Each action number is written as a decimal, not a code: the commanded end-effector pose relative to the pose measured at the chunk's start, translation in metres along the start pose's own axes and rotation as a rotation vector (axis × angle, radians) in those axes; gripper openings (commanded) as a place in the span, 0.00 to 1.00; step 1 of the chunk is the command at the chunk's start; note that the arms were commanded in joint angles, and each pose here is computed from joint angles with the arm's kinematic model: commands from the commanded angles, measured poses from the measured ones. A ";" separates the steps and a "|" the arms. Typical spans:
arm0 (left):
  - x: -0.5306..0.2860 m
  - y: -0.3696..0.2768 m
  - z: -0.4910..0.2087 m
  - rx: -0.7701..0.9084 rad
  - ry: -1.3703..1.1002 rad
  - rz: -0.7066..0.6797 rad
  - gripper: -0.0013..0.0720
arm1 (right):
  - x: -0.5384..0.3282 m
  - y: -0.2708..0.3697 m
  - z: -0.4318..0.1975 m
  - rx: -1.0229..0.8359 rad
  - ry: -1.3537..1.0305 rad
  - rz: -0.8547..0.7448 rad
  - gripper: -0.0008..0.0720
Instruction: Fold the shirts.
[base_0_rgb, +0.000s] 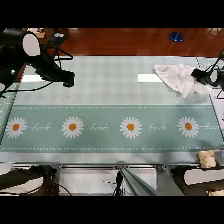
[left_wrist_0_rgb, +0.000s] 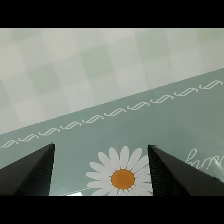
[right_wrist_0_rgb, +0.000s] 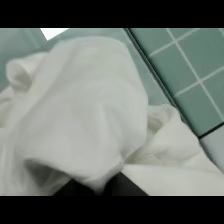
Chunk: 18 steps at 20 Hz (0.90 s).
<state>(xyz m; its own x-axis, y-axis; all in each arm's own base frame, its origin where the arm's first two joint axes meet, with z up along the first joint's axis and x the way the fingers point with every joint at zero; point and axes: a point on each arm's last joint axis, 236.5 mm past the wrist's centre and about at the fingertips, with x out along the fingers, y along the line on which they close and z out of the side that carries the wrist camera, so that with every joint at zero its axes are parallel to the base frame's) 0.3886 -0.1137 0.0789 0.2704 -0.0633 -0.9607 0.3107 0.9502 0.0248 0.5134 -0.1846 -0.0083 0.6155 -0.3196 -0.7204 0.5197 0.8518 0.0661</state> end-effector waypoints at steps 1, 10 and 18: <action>-0.028 0.000 0.003 -0.001 -0.066 0.002 1.00 | -0.066 0.016 0.057 -0.089 -0.116 0.070 0.04; -0.283 0.006 0.022 -0.017 -0.701 0.017 1.00 | -0.399 0.024 0.152 -0.129 -0.706 0.275 0.04; -0.351 0.002 -0.023 -0.064 -0.848 -0.016 1.00 | -0.482 -0.017 0.120 -0.219 -0.781 0.141 0.04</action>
<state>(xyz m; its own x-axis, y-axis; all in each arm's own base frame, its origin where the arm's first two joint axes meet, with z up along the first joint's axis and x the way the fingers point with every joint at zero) 0.2910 -0.0843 0.4002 0.8598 -0.2440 -0.4485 0.2734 0.9619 0.0009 0.3012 -0.0936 0.4282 0.9534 -0.3006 0.0240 0.3011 0.9534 -0.0182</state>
